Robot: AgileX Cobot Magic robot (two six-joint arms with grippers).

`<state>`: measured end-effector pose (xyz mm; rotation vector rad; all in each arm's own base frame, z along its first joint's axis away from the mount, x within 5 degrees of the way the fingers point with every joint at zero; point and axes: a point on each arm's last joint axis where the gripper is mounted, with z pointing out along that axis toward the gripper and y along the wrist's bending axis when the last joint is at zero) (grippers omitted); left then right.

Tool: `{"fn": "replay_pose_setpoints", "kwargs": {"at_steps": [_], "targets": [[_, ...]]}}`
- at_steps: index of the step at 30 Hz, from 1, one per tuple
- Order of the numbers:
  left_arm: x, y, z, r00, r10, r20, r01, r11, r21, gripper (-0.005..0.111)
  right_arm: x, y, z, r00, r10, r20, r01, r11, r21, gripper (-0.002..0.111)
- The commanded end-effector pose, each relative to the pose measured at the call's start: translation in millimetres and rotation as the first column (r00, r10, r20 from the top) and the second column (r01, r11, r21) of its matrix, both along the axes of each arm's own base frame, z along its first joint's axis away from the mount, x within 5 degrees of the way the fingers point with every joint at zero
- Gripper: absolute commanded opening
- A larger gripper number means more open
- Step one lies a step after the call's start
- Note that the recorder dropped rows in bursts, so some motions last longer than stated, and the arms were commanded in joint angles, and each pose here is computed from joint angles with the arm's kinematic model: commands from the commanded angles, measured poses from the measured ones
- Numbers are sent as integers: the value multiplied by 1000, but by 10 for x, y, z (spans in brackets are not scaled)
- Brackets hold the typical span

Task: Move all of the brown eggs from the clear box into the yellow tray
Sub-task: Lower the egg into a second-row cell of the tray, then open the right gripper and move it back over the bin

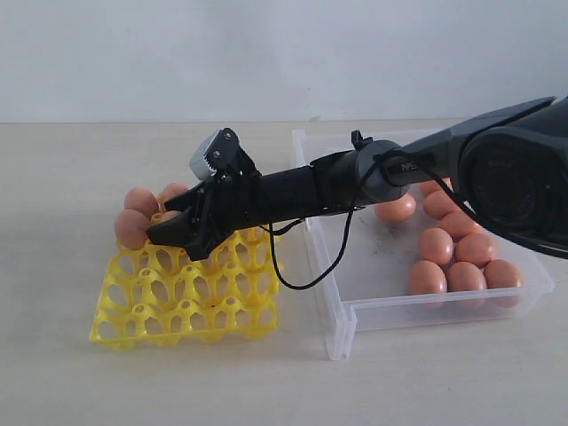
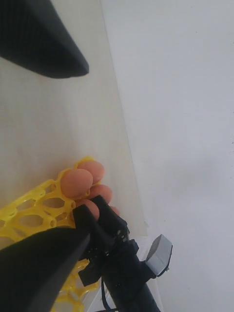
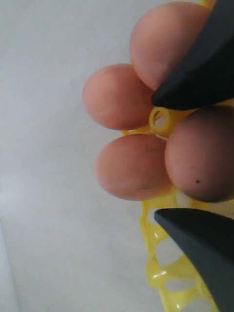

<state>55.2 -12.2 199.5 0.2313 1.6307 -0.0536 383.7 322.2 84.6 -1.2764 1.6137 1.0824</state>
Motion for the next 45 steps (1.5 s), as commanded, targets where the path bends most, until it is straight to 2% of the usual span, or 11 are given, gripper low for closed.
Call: {"fn": "replay_pose_setpoints", "kwargs": {"at_steps": [1,10,16,22,26,30,32,36,38,42,45], "targets": [[-2,-4,-11,1000,-6,-2,6,1000,-14,78,31,-43,76,999,-21,49,24,998,-55,56],[-2,-4,-11,1000,-6,-2,6,1000,-14,78,-1,-113,1220,959,-48,278,54,998,-14,56],[-2,-4,-11,1000,-6,-2,6,1000,-14,78,56,-369,1679,908,-236,346,313,931,-186,56],[-2,-4,-11,1000,-6,-2,6,1000,-14,78,199,-964,1818,839,-503,205,542,748,-383,56],[-2,-4,-11,1000,-6,-2,6,1000,-14,78,310,-1574,1746,652,-758,19,639,536,-552,56],[-2,-4,-11,1000,-6,-2,6,1000,-14,78,350,-2038,1576,546,-838,1,591,385,-709,56],[-2,-4,-11,1000,-6,-2,6,1000,-14,78,354,-2126,1507,584,-812,13,546,380,-747,56],[-2,-4,-11,1000,-6,-2,6,1000,-14,78,343,-2067,1335,825,-560,73,381,457,-804,56],[-2,-4,-11,1000,-6,-2,6,1000,-14,78,321,-2022,1284,905,-416,92,302,474,-827,56],[-2,-4,-11,1000,-6,-2,6,1000,-14,78,392,-1951,1256,873,-470,127,378,489,-786,56],[-2,-4,-11,1000,-6,-2,6,1000,-14,78,419,-1972,1180,862,-489,135,386,460,-800,56]]}}
